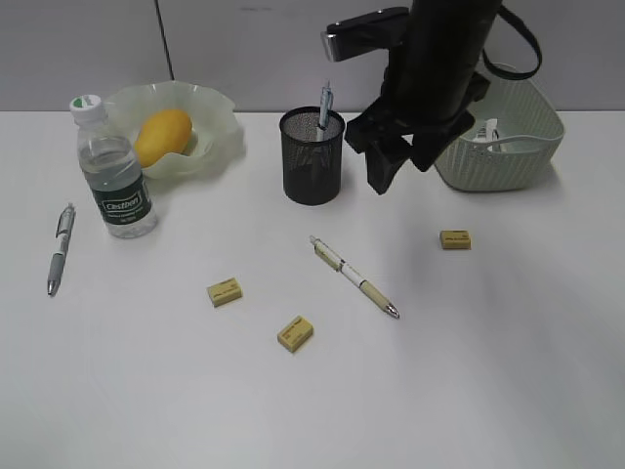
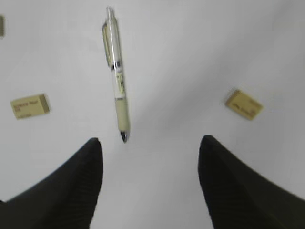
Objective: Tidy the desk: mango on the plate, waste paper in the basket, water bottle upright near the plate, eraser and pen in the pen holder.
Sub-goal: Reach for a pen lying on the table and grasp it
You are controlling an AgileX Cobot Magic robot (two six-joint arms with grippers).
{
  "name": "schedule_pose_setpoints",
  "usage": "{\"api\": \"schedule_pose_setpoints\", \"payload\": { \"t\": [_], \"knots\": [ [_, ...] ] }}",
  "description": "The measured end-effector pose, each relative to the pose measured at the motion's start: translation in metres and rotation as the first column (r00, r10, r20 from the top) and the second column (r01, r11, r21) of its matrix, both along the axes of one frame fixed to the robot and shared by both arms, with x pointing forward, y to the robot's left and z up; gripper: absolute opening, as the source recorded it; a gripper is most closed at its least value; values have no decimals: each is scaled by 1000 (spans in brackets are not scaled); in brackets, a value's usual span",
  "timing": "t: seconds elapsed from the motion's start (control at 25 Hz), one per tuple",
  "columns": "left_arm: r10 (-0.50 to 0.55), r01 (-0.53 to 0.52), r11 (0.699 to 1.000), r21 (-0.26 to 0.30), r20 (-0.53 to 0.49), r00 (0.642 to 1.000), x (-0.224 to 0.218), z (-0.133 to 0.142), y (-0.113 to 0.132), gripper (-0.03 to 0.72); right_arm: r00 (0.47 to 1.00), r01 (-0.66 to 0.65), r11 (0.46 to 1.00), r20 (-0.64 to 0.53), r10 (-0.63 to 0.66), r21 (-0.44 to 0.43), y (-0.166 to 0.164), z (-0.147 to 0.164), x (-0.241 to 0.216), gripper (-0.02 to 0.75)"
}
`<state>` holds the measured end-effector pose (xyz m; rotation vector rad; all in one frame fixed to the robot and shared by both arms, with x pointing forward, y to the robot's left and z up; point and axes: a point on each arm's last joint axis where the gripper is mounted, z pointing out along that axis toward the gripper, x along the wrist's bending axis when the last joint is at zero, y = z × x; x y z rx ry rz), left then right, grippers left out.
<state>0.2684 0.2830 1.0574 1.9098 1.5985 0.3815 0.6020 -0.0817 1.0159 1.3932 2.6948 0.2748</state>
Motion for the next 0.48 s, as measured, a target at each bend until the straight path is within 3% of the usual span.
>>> {"api": "schedule_pose_setpoints", "payload": {
  "t": [0.24,0.48],
  "knots": [
    [0,0,1000,0,0,1000,0,0,0,502,999,43,999,12,-43,-8,-13,28,-18,501],
    [0,0,1000,0,0,1000,0,0,0,502,998,63,998,32,-63,9,-43,59,-68,501]
  ]
}}
